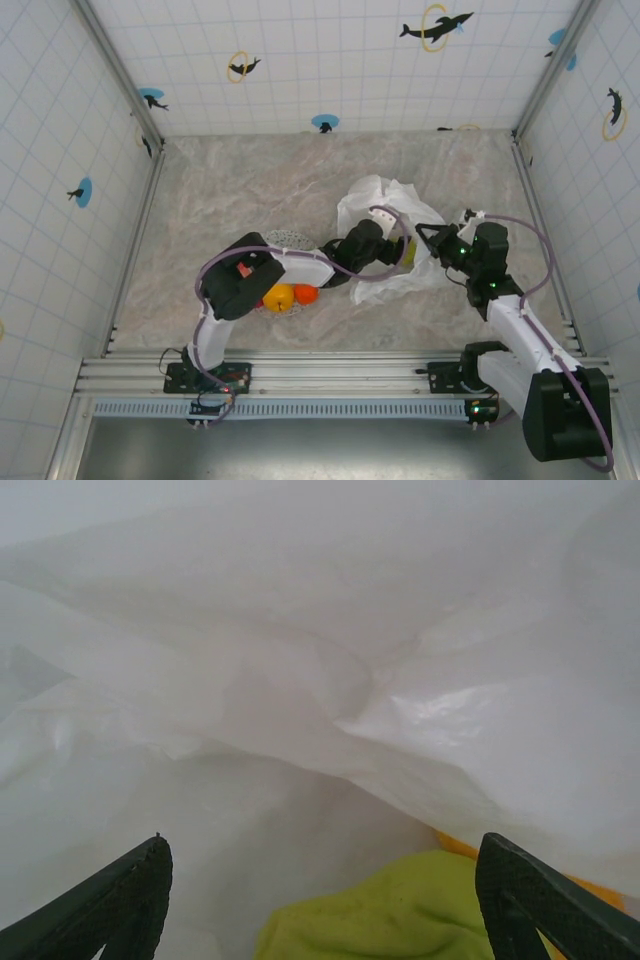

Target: Place the fruits into the plastic bag

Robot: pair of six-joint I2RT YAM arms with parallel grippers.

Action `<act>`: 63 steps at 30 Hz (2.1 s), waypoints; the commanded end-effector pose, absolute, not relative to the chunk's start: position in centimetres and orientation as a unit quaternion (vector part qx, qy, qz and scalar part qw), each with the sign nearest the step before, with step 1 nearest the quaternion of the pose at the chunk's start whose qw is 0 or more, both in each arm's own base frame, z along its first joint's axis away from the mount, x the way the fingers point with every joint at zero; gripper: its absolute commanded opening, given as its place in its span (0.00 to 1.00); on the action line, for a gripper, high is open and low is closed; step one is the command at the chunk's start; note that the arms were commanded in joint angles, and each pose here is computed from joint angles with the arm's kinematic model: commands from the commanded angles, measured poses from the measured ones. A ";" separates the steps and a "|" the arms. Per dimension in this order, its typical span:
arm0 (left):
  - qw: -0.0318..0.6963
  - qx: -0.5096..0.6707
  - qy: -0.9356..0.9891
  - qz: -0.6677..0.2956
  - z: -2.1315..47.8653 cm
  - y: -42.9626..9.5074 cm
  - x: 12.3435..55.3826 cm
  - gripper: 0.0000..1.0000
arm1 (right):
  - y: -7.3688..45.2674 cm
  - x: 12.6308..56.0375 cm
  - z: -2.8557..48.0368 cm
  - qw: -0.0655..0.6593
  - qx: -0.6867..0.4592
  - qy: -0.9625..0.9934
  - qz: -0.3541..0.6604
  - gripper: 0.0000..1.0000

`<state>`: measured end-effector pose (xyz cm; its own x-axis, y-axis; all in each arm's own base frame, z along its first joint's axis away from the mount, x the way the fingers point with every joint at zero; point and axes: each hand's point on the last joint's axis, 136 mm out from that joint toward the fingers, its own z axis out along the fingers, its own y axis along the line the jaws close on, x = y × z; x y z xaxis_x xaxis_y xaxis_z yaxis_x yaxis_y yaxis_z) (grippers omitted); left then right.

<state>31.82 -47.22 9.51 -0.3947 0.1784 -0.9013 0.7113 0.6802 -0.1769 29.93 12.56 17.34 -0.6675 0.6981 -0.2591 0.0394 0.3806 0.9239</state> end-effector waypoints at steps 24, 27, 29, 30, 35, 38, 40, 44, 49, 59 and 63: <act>0.321 0.344 0.789 -0.396 15.1 -37.7 19.5 0.77 | 10.5 30.3 15.6 0.368 0.188 0.823 0.389 0.00; 0.320 0.335 0.792 -0.397 15.8 -35.9 19.2 0.78 | 10.1 30.6 15.5 0.378 0.192 0.823 0.377 0.00; 0.316 0.335 0.796 -0.394 15.9 -34.7 18.9 0.79 | 10.1 30.7 15.6 0.378 0.191 0.824 0.378 0.00; 0.316 0.335 0.797 -0.391 16.0 -34.1 18.7 0.79 | 10.2 30.7 15.6 0.378 0.190 0.823 0.378 0.00; 0.346 0.311 0.814 -0.348 16.4 -30.6 19.9 0.80 | 10.5 30.8 15.8 0.378 0.179 0.825 0.381 0.00; 0.377 0.255 0.836 -0.307 16.6 -27.6 22.2 0.82 | 10.8 30.7 16.1 0.381 0.166 0.827 0.378 0.00; 0.382 0.206 0.857 -0.279 16.2 -25.4 23.8 0.83 | 11.0 30.7 16.4 0.387 0.153 0.829 0.374 0.00; 0.364 0.151 0.895 -0.209 14.0 -22.5 25.9 0.86 | 10.9 30.3 15.9 0.383 0.140 0.842 0.353 0.00; 0.317 0.155 0.922 -0.162 11.2 -22.5 26.6 0.89 | 11.2 30.0 15.9 0.381 0.133 0.845 0.351 0.00; 0.255 0.191 0.936 -0.153 7.4 -24.7 27.2 0.94 | 11.2 30.1 15.8 0.381 0.129 0.847 0.347 0.00; 0.236 0.194 0.941 -0.147 6.1 -25.1 27.4 0.93 | 11.3 30.0 15.7 0.379 0.130 0.846 0.351 0.00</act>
<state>27.34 -24.51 6.38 -0.8117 0.2630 -0.5215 0.4100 0.8924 -0.1882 29.28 10.97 13.58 -0.7045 0.4911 -0.5124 0.0008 0.7225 0.6913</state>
